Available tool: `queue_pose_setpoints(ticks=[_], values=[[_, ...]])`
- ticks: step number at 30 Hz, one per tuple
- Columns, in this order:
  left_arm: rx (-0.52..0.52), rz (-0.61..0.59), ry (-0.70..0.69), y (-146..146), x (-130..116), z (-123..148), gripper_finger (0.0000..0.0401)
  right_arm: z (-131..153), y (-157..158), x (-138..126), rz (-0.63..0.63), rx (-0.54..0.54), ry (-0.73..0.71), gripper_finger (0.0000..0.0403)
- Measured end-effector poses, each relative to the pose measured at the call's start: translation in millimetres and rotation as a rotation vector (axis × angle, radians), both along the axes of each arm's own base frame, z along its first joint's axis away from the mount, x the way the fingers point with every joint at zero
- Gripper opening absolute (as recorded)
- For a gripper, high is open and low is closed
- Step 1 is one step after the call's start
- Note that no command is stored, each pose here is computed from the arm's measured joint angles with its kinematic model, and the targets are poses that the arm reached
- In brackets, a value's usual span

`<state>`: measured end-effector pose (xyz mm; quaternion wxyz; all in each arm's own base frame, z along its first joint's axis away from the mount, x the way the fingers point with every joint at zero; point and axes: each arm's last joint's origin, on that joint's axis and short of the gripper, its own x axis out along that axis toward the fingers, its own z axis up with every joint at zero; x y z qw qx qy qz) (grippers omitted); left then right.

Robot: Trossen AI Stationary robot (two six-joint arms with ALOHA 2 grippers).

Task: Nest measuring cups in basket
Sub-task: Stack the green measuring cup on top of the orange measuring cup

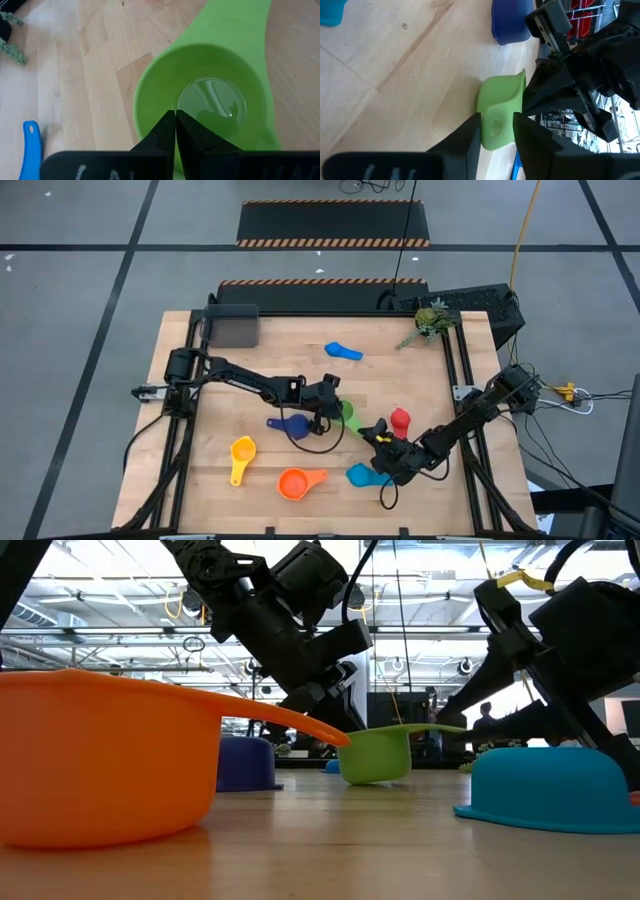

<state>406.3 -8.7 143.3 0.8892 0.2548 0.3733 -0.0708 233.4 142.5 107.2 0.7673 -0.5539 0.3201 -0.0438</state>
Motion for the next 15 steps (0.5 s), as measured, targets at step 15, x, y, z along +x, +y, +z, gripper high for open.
queue_pose_setpoints(ticks=[15], values=[[-0.022, -0.015, 0.000, -1.2, 0.0, 0.0, 0.0019, 1.4, -2.5, 2.0, -0.035, 0.019, -0.027, 0.0011]])
